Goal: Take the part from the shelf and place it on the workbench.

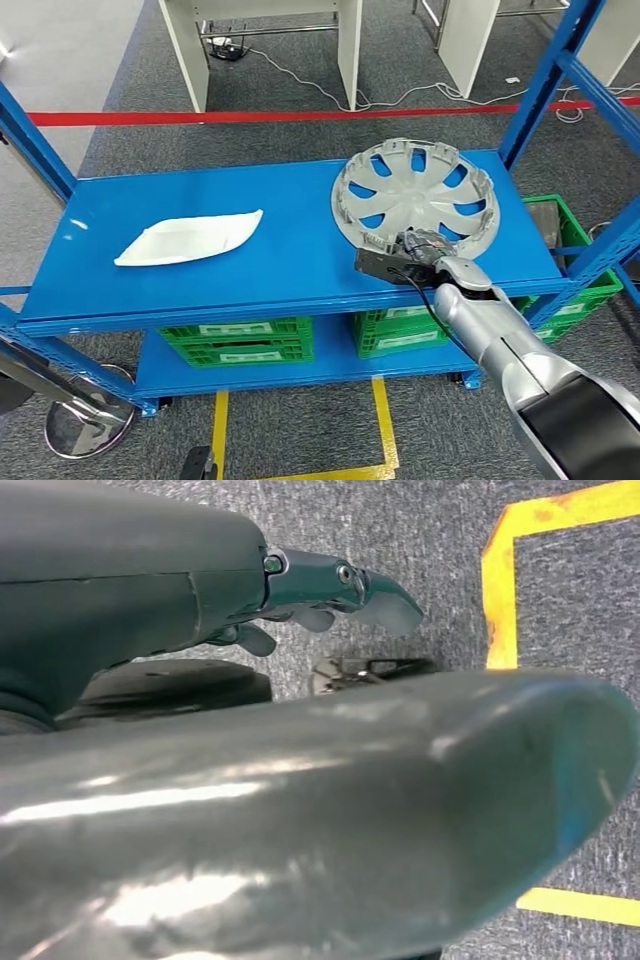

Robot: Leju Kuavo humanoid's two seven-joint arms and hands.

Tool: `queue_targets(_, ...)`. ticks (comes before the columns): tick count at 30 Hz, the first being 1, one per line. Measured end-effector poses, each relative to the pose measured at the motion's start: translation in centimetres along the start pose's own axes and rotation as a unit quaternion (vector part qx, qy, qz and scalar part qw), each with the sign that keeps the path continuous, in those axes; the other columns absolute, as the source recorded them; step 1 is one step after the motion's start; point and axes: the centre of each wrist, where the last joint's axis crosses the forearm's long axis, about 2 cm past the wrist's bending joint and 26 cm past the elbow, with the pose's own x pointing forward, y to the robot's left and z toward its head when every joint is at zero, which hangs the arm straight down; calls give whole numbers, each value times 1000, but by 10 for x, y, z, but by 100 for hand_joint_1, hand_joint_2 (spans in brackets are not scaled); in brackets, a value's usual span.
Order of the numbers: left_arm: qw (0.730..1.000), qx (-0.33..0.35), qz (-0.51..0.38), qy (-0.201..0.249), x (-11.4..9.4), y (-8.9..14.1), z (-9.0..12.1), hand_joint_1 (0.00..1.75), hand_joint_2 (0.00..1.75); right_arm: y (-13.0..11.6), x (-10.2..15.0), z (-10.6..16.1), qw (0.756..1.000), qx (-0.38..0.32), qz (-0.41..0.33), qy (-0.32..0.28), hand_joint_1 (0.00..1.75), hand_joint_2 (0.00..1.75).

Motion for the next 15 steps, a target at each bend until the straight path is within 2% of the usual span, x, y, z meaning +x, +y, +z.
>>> queue_targets(15,1000,8,-4,0,0,1,0,0,0,3,-3,0,1000,14,-1,-24,175,175)
